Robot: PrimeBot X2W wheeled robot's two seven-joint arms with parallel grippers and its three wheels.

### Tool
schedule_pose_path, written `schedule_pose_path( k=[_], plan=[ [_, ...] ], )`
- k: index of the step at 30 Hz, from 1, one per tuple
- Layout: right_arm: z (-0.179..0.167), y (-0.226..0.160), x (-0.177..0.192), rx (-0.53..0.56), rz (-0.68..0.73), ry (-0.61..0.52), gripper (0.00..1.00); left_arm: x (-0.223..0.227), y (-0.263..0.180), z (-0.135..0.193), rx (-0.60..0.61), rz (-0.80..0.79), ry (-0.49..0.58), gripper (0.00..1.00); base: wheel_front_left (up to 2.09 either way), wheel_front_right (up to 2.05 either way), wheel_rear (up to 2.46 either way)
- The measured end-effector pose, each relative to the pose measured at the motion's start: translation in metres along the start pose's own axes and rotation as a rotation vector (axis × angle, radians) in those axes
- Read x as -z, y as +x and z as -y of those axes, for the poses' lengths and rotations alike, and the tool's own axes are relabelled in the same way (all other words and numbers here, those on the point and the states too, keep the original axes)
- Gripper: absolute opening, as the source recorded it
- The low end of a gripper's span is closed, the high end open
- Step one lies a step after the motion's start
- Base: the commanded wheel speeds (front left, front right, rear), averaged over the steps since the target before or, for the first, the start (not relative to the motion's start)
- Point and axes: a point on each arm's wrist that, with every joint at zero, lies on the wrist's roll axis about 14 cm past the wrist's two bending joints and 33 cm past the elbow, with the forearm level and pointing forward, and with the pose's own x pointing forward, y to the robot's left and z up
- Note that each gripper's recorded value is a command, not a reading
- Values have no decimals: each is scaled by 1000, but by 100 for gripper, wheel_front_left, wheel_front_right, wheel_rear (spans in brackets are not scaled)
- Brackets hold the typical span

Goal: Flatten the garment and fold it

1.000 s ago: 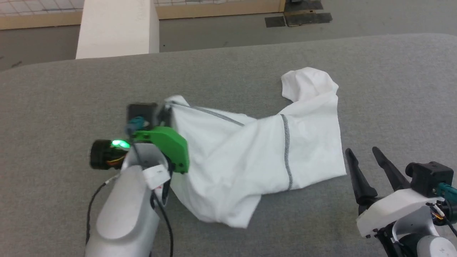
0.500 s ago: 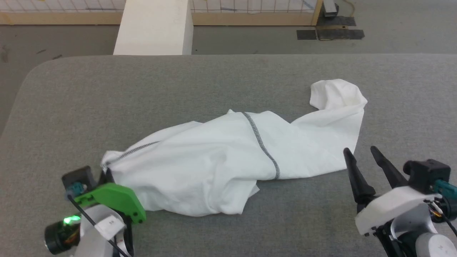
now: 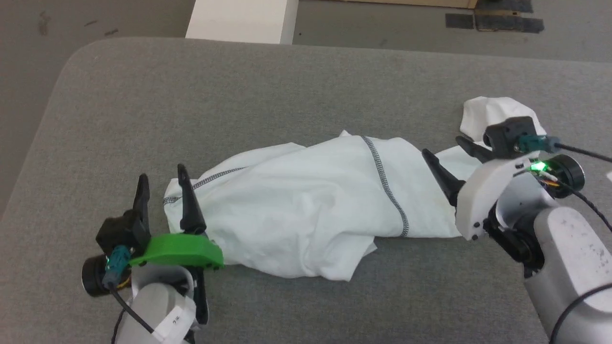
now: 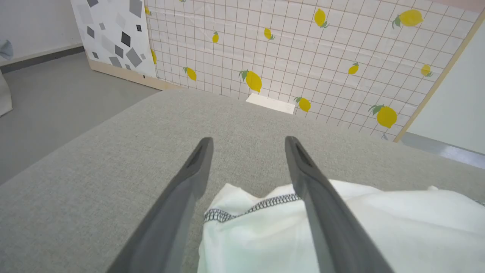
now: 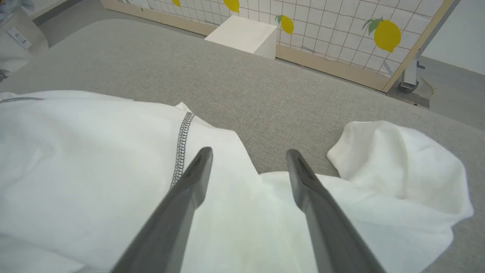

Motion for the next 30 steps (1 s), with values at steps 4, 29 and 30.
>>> schedule_pose_path(
  k=[4,29,30],
  plan=[
    [-9,28,20,-68,-151,-34,100,-25,9,5,24,88,25,100,0,0,0],
    [115,43,-51,245,40,-35,0,-9,2,2,16,35,21,100,0,0,0],
    [125,42,-49,278,31,-24,0,-8,2,3,19,31,21,100,0,0,0]
  ],
)
